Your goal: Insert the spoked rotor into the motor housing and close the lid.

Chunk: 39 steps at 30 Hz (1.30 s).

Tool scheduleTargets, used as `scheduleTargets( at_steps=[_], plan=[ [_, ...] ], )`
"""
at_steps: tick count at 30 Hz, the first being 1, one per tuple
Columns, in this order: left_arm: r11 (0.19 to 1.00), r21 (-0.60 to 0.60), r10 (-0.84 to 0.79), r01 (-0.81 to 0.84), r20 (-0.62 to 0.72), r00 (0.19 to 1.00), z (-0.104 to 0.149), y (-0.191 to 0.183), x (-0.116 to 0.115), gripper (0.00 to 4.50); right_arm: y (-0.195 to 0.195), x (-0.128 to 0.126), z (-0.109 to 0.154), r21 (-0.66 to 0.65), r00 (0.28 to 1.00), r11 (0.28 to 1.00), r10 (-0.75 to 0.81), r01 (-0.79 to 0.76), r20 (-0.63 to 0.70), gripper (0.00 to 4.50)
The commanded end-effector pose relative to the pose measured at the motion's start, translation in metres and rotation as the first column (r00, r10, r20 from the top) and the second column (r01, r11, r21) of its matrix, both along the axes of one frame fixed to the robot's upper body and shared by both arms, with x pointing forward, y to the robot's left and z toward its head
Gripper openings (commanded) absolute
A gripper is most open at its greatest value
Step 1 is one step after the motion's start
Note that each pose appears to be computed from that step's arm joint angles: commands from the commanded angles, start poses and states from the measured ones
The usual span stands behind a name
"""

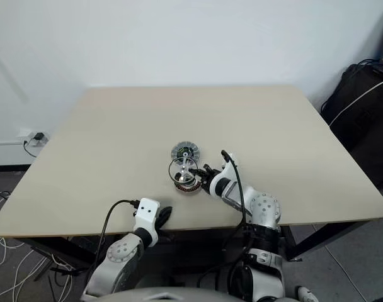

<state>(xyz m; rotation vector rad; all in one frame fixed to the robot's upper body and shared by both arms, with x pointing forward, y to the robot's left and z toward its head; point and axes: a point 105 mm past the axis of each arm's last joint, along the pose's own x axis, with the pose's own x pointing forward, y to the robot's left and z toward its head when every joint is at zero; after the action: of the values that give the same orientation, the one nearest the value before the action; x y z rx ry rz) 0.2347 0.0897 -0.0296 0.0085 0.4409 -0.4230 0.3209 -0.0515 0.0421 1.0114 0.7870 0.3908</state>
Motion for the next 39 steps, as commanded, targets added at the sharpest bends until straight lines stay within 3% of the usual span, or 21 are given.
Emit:
scheduleTargets(
  at_steps=[1, 14, 32, 37, 39],
  plan=[
    [1.000, -0.019, 0.007, -0.006, 0.079, 0.997, 0.020, -0.001, 0.007, 0.00, 0.013, 0.004, 0.008, 0.041, 0.999, 0.999, 0.011, -0.013, 0.035, 0.45],
    [1.000, -0.019, 0.006, -0.005, 0.084, 0.996, 0.021, -0.001, 0.007, 0.00, 0.000, 0.004, -0.019, -0.027, 0.999, 0.999, -0.020, 0.019, -0.025, 0.45],
    [1.000, -0.020, 0.002, -0.001, 0.084, 0.996, 0.021, -0.002, 0.008, 0.00, -0.008, 0.005, -0.027, -0.049, 0.998, 0.998, -0.044, 0.042, -0.038, 0.45],
    [1.000, -0.022, 0.005, -0.003, 0.083, 0.997, 0.021, -0.002, 0.008, 0.00, -0.009, 0.005, -0.027, -0.052, 0.998, 0.998, -0.048, 0.046, -0.035, 2.12],
    [1.000, -0.023, 0.006, -0.004, 0.082, 0.997, 0.020, -0.002, 0.008, 0.00, -0.010, 0.006, -0.024, -0.052, 0.998, 0.997, -0.052, 0.051, -0.026, 2.38]
  ],
)
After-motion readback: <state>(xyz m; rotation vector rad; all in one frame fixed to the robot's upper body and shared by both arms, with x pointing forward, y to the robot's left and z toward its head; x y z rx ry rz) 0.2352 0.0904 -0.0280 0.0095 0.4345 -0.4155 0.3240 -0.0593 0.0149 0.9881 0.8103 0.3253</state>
